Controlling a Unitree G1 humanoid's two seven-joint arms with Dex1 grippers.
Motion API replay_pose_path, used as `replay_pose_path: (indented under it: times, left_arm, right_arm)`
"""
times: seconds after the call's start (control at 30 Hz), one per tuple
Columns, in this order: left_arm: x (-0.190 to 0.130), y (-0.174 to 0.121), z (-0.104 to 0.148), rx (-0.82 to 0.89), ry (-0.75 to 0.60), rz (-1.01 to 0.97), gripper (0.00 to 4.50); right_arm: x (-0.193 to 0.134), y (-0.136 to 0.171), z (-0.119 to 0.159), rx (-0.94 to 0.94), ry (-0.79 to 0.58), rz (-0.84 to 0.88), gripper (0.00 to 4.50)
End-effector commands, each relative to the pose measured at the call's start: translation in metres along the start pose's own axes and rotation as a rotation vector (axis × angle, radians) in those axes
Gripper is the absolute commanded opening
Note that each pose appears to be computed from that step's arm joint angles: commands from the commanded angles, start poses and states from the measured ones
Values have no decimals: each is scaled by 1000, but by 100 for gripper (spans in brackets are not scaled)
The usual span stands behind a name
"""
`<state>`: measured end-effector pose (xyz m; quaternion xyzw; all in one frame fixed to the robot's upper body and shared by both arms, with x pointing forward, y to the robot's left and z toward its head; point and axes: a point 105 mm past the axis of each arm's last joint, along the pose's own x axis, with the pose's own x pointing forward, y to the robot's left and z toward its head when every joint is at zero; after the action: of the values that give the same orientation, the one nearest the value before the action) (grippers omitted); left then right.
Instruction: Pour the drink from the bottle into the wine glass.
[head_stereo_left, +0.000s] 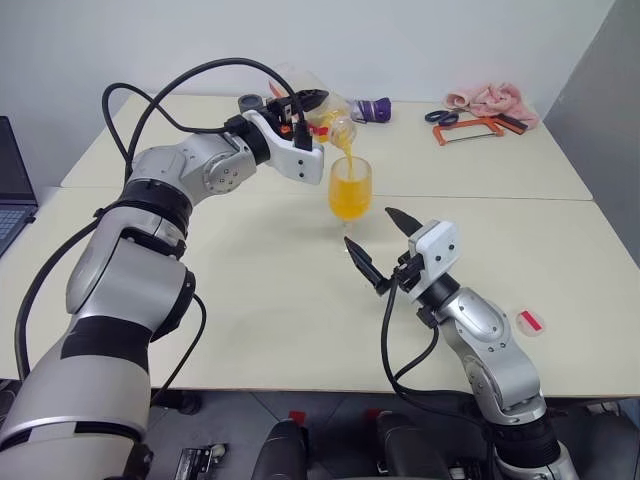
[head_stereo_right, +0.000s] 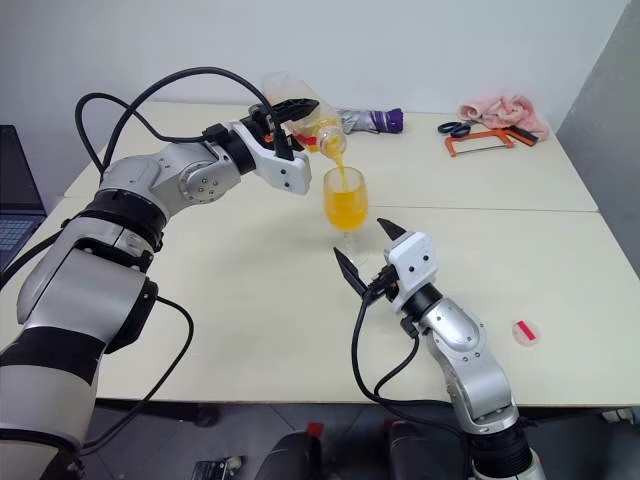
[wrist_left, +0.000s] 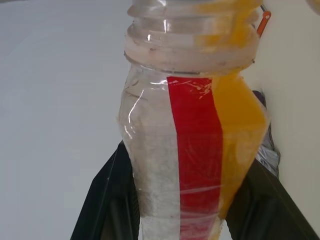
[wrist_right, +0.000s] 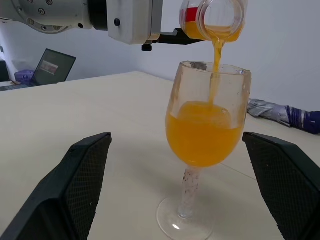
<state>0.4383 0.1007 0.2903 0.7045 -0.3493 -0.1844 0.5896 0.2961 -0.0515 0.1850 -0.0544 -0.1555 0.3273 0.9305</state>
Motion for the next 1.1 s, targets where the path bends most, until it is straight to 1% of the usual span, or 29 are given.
replay_pose_path:
  times: [0.03, 0.57, 0.73, 1.07, 1.1]
  left_arm:
    - [2, 27, -3, 38, -1, 69, 171]
    - [2, 29, -3, 29, 0, 78, 171]
    - [3, 28, -3, -41, 11, 96, 170]
    - [5, 26, 2, -269, -4, 115, 169]
    - [5, 25, 3, -312, -10, 117, 169]
  right_arm:
    - [1, 1, 7, -3, -35, 1, 450]
    - [2, 2, 6, 1, -38, 2, 450]
    - [1, 2, 7, 0, -38, 2, 450]
    - [1, 2, 8, -5, -40, 7, 450]
    - [1, 2, 8, -7, -41, 9, 450]
